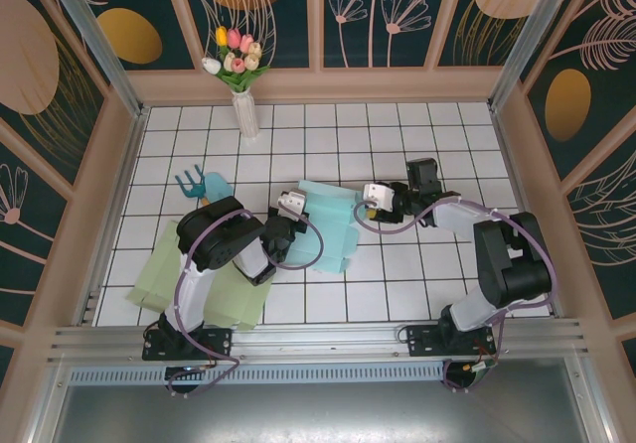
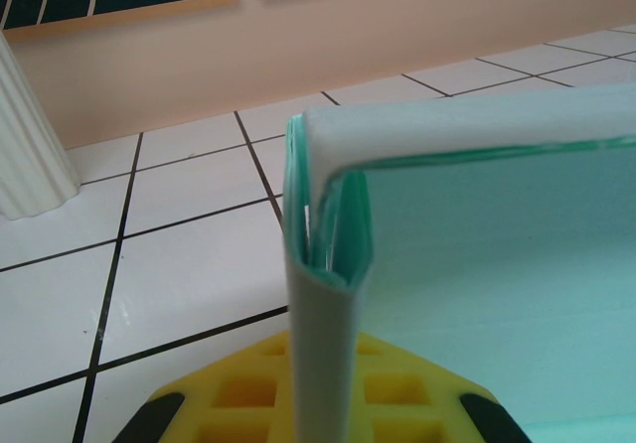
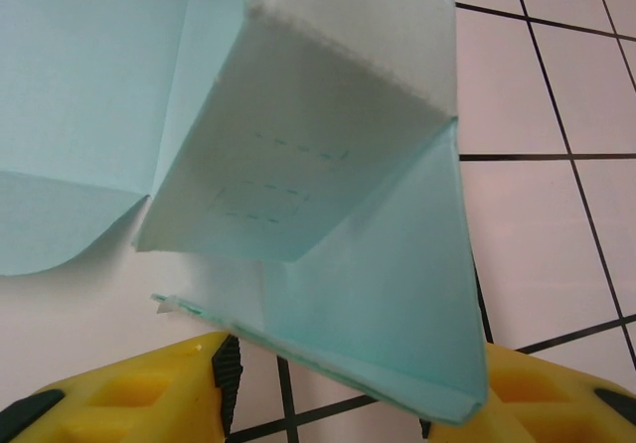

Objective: Fold the paper box

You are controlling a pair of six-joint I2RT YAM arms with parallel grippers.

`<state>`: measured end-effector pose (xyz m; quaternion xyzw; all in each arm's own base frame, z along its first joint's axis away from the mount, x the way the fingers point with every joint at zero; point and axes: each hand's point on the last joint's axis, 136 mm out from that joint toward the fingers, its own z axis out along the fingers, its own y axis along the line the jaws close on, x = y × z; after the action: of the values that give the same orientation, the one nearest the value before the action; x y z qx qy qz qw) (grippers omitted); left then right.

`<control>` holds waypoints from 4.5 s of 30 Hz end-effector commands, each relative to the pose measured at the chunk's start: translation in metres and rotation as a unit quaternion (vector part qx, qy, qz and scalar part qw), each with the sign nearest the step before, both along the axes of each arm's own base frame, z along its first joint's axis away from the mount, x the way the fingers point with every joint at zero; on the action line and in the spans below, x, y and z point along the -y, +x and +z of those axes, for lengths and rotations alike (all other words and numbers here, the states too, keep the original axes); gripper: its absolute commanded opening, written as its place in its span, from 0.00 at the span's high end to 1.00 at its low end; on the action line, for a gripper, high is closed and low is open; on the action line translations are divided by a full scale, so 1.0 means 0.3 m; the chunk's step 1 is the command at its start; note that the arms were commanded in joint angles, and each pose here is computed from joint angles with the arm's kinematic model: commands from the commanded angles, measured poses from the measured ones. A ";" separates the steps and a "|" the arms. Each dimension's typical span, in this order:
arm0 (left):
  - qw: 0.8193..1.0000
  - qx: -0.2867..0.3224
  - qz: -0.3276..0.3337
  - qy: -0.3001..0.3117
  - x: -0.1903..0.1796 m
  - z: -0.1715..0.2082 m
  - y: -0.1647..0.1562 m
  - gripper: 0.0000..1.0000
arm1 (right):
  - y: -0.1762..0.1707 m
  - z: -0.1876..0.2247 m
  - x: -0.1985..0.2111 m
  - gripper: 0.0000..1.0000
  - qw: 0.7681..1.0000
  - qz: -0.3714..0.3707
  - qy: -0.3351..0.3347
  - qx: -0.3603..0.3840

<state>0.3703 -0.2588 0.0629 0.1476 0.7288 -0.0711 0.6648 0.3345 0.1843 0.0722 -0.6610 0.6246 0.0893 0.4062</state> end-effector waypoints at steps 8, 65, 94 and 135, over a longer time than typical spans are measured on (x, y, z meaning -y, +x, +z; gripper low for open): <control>0.997 -0.031 -0.012 0.065 -0.015 -0.107 -0.029 1.00 | -0.032 0.026 -0.064 0.51 0.999 0.032 0.024 -0.011; 0.998 -0.034 0.007 0.048 -0.031 -0.101 -0.020 1.00 | 0.039 0.189 -0.287 0.64 0.900 -0.365 0.236 -0.041; 0.995 -0.061 0.083 0.011 -0.079 -0.110 0.022 1.00 | 0.075 0.031 0.128 0.52 0.562 -0.787 0.209 0.146; 0.994 -0.063 0.087 0.010 -0.081 -0.111 0.024 1.00 | 0.080 -0.104 0.022 0.72 0.641 -0.714 0.280 -0.028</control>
<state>0.3795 -0.2545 0.0513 0.0773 0.7572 -0.0686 0.6449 0.3561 0.2193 0.0354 0.0863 0.8779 0.0471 0.4687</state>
